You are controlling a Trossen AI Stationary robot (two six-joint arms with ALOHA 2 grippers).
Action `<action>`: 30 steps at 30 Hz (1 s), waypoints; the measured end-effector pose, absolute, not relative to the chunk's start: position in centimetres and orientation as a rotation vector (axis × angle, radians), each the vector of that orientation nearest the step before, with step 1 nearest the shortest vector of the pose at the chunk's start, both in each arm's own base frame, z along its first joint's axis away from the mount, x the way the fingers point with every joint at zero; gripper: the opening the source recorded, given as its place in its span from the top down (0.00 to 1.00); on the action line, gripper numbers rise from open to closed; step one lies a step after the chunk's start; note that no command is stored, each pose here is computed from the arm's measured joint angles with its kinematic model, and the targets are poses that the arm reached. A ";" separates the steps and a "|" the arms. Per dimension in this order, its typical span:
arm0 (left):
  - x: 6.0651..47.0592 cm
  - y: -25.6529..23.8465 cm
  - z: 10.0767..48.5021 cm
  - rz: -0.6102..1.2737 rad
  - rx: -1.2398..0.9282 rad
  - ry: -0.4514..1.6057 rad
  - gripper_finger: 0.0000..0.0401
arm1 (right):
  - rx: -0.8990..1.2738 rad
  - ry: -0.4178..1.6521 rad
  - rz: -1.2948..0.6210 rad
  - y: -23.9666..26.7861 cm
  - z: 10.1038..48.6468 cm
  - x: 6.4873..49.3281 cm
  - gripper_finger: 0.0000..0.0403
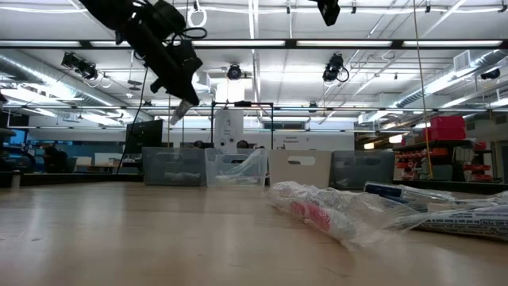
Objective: Pick & Place Travel size toiletries
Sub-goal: Put the white toothpaste into the left black bin, then put the orange toothbrush into the transparent bin
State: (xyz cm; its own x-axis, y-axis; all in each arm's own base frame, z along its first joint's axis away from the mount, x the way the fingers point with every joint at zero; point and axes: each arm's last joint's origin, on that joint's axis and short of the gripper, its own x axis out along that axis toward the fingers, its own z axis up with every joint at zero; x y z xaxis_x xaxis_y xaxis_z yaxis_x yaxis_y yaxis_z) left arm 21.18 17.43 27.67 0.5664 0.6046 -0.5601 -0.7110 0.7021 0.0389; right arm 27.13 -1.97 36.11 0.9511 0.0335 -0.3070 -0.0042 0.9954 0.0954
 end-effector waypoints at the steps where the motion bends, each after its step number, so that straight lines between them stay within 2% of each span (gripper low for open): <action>1: 21.4 17.6 27.4 0.779 -0.211 0.557 0.96 | 0.094 0.313 0.018 -2.0 36.1 27.1 0.95; 9: 21.4 18.1 24.5 0.816 -0.276 0.589 0.94 | 0.100 0.314 0.005 -2.0 36.1 27.1 0.95; 17: 21.5 18.3 24.4 0.844 -0.252 0.595 0.90 | 0.102 0.313 0.002 -2.0 36.1 27.1 0.95; 20: 21.5 18.3 24.3 0.847 -0.263 0.598 0.83 | 0.102 0.313 0.002 -2.0 36.1 27.1 0.95; 30: 21.5 18.1 24.5 0.827 -0.339 0.561 0.53 | 0.102 0.314 0.002 -2.0 36.1 27.1 0.95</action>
